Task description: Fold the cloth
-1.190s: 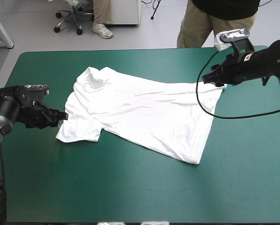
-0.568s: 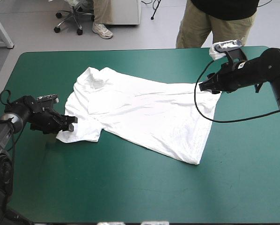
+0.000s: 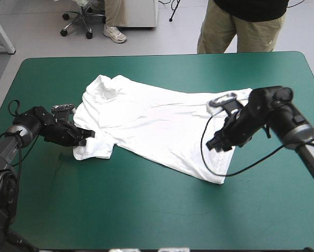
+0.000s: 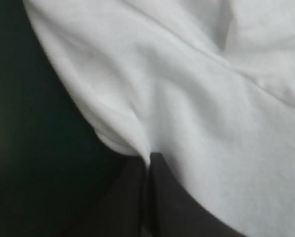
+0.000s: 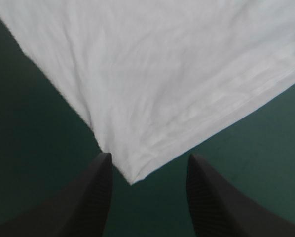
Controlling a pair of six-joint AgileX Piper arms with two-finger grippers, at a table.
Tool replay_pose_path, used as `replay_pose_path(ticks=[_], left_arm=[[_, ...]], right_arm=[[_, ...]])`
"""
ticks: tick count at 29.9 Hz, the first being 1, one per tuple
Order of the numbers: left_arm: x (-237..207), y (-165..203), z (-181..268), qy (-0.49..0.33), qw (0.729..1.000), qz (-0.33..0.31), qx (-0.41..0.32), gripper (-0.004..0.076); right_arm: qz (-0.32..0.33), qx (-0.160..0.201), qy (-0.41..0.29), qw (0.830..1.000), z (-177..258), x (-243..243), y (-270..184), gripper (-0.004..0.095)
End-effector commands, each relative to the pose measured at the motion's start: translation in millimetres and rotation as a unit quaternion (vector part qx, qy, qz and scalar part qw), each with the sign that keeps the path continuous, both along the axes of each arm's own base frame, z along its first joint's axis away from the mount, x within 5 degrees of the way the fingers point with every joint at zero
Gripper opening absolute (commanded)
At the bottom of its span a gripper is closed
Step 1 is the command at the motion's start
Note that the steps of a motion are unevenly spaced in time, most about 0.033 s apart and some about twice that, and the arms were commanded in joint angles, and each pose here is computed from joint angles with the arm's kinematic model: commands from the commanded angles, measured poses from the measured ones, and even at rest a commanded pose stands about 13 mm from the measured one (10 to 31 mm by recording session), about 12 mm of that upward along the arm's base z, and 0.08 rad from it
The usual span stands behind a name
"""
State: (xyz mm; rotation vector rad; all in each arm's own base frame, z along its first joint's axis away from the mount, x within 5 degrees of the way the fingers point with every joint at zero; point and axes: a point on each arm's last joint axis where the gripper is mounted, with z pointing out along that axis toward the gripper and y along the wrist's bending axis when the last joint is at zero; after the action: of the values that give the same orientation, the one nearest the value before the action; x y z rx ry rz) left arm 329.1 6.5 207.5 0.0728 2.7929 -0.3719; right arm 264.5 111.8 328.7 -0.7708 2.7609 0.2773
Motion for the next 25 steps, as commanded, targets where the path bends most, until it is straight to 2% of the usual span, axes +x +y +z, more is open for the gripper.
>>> replay_pose_path(ticks=[1,8,20,25], left_arm=[[0.3,-5.0,8.9,-0.017,1.0,-0.007,-0.007,-0.0009],[-0.2,-5.2,8.8,-0.015,1.0,-0.013,-0.006,-0.0009],[0.1,-5.3,8.9,-0.017,1.0,-0.013,-0.006,-0.0009],[-0.5,-5.6,8.7,-0.014,1.0,-0.014,-0.008,-0.0009]], right_arm=[[0.043,-0.046,-0.016,0.998,-8.7,-20.9,15.5,0.0442],[0.09,-0.076,0.029,0.993,-44.9,-44.9,32.3,0.0446],[0.087,-0.059,-0.026,0.994,-90.5,-32.2,38.4,0.0447],[0.083,-0.09,0.03,0.992,-118.9,-29.6,39.3,0.0444]])
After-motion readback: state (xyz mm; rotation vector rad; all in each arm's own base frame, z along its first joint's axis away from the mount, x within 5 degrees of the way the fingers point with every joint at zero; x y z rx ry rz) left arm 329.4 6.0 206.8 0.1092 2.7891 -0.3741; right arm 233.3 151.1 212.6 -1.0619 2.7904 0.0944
